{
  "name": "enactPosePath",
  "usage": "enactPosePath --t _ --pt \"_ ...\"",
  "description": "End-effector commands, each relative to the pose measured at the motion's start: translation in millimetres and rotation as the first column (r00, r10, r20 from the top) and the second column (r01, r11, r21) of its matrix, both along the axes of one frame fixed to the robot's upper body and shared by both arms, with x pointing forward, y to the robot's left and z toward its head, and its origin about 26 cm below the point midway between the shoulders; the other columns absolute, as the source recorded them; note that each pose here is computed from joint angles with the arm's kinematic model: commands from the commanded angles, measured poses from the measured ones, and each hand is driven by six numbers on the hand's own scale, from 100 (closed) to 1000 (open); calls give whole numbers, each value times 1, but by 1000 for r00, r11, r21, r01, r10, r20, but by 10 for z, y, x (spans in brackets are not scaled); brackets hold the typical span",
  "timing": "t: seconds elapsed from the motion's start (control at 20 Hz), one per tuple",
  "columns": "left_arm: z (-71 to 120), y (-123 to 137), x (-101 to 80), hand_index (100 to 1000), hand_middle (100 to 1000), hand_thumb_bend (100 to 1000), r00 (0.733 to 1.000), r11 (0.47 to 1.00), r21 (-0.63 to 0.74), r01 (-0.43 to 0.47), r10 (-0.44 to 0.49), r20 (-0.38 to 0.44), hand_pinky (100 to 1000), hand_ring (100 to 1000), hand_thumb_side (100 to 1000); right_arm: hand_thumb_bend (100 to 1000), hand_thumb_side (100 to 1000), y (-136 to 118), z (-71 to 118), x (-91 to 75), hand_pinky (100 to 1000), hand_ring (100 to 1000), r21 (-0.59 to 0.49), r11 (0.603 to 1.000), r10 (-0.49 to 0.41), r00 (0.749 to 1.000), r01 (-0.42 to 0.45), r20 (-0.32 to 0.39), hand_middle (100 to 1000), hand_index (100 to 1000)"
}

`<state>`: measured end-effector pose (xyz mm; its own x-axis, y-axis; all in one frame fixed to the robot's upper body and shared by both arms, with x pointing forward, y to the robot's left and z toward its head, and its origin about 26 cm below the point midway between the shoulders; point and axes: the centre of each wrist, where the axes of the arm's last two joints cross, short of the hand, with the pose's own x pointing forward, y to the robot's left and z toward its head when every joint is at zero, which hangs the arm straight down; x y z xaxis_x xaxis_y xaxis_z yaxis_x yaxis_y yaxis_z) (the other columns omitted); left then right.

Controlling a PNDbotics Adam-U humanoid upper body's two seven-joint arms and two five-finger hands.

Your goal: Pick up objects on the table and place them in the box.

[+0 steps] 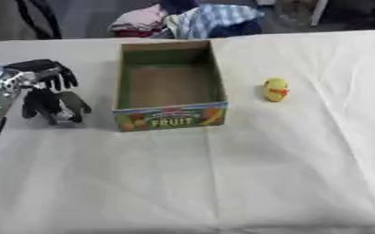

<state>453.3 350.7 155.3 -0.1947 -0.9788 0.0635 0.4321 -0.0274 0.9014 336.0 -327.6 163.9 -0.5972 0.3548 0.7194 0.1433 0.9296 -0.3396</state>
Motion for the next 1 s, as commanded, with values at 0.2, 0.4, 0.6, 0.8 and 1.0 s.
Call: enactPosePath --t 0.2,0.4,0.6,0.8,1.0 --pt "253 73 4 655 477 753 1000 1000 31 3 -3 -7 636 498 345 325 572 -48 79 6 491 604 -9 1000 -3 1000 3 21 642 808" --pt "296 80 -9 544 347 764 1000 999 33 -13 12 16 568 383 348 323 572 -54 66 7 491 604 -7 1000 -5 1000 5 18 642 808" --pt "339 79 -25 427 220 728 997 999 37 -27 24 75 495 276 322 321 573 -59 56 7 492 604 -7 1000 -7 1000 7 15 642 808" --pt "329 83 -32 403 198 689 996 998 53 -33 29 89 461 265 297 319 573 -60 46 9 492 604 -6 1000 -8 1000 8 13 642 808" --pt "308 100 -36 379 172 616 997 998 59 -36 32 77 473 251 240 319 573 -65 36 10 492 605 -5 1000 -10 1000 10 10 642 808"
